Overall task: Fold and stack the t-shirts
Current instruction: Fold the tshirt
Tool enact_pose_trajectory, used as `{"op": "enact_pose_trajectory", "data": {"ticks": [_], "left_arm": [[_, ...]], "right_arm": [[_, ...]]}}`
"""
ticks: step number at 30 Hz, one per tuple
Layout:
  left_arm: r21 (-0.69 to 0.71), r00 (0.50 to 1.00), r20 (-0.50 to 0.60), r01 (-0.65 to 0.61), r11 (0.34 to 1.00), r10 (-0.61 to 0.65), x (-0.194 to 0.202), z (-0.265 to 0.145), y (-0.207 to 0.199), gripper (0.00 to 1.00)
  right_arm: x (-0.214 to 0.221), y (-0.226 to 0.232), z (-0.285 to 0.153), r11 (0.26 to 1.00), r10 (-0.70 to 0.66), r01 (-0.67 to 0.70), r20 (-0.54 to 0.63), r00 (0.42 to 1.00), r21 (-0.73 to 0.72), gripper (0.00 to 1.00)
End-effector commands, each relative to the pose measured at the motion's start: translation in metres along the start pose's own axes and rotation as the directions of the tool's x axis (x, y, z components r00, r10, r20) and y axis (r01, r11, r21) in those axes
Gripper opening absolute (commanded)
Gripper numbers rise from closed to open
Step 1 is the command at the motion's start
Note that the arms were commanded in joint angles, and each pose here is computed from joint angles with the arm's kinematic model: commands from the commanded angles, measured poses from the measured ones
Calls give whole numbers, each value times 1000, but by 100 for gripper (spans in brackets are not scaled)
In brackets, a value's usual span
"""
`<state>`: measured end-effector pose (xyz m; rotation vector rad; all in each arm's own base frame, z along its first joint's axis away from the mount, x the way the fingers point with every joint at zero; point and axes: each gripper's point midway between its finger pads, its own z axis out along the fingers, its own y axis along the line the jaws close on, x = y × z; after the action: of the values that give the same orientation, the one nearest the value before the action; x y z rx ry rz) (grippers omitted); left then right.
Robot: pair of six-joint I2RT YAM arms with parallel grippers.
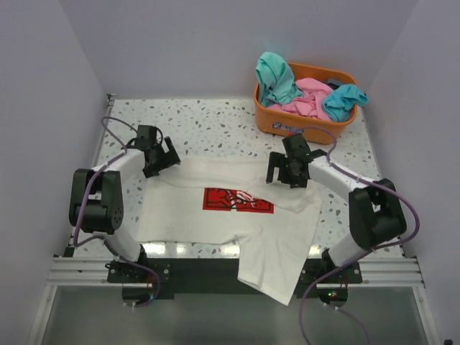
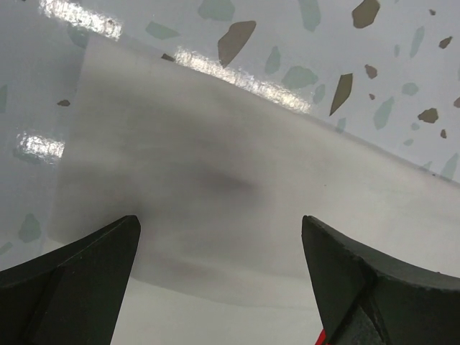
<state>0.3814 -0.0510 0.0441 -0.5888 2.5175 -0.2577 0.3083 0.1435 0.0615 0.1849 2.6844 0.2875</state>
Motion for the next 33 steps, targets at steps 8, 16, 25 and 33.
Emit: {"op": "enact_pose_trajectory", "data": {"ticks": [8,16,25,33], "left_arm": [[-236,998,60,0,972,14,-13,1,49,100],[-188,996,80,54,981,-40,-13,-22,41,100],[-65,990,90,116,991,-110,13,-31,33,98],[-116,990,86,120,986,-110,13,-16,41,51]], "right_arm": [[17,-79,30,972,186,-185,3,983,147,99],[29,-62,42,984,175,-174,-48,983,36,99],[30,-64,36,986,165,-164,-32,986,37,99],[33,-66,37,985,166,-164,-43,985,49,99]]}}
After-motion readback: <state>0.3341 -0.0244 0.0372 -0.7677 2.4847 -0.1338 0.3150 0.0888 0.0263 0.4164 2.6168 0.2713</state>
